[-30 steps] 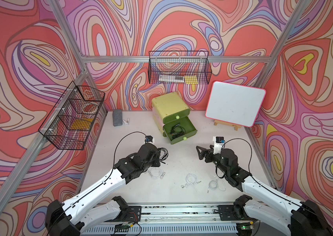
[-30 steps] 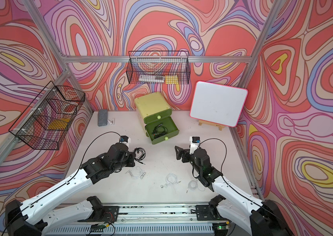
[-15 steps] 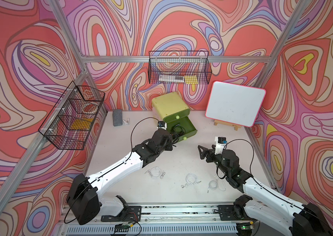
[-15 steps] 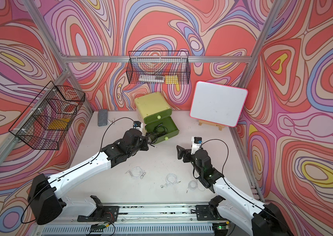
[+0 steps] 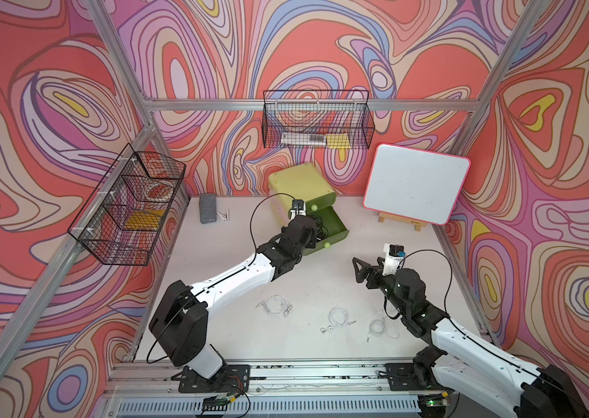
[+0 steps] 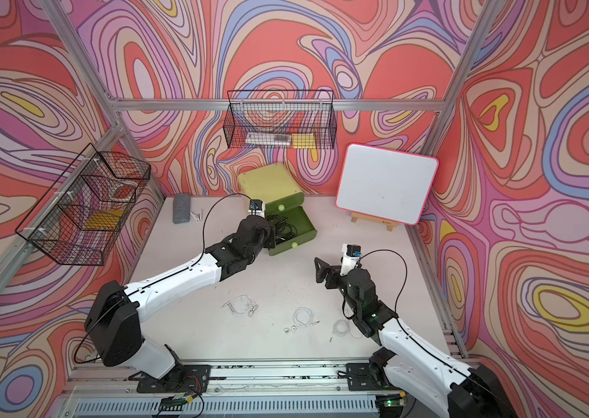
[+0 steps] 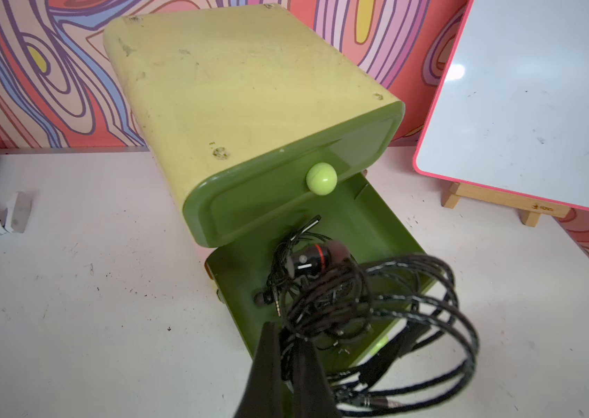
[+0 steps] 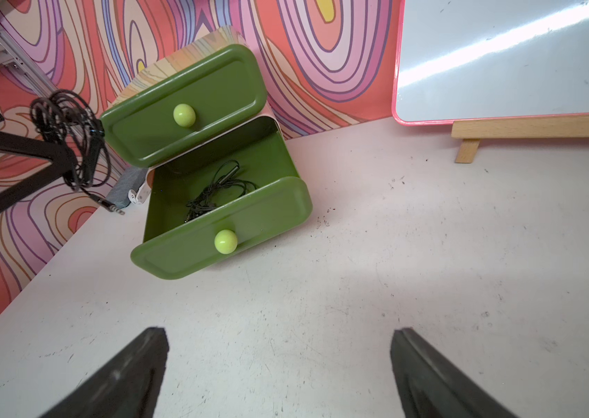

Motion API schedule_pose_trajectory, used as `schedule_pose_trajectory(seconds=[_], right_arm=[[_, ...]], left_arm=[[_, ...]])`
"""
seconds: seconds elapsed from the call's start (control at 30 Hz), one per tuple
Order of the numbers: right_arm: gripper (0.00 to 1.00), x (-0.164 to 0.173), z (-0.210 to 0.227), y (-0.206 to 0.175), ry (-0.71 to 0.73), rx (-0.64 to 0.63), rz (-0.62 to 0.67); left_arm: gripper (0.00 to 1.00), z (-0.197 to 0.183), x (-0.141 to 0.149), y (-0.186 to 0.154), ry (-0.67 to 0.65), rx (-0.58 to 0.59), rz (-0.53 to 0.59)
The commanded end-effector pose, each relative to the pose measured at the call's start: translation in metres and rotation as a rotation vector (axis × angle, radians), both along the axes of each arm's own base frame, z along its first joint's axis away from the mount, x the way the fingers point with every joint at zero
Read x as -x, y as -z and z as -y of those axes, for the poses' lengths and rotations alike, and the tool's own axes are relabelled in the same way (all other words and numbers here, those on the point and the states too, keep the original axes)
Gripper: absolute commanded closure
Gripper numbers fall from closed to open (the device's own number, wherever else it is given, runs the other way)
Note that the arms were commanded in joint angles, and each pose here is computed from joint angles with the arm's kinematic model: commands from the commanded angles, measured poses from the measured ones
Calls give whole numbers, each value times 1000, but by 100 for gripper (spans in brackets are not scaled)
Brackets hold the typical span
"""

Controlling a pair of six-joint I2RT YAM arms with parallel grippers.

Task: Place the wired earphones into the drawer by color
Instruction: Place the wired earphones in the drawer.

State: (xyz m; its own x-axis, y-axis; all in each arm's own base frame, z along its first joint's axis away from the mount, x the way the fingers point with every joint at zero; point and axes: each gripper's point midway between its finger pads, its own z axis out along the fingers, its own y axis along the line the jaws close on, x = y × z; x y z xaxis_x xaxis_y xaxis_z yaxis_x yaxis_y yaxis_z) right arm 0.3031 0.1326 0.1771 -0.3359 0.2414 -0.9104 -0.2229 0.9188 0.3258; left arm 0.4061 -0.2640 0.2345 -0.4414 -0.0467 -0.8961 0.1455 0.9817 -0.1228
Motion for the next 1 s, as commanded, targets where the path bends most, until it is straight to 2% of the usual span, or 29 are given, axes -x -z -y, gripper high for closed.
schedule_pose_trajectory(seconds=[0.0, 0.47, 0.97], right_arm=[[2, 1, 4, -2, 15, -11, 18], [2, 2, 7, -3, 28, -7, 32], [2, 1, 5, -1, 18, -7, 26]], left_arm=[[100, 0, -15, -9, -63, -22, 61], [100, 14, -45, 25, -157, 4, 35], [100, 21, -47, 61, -196, -1, -41]])
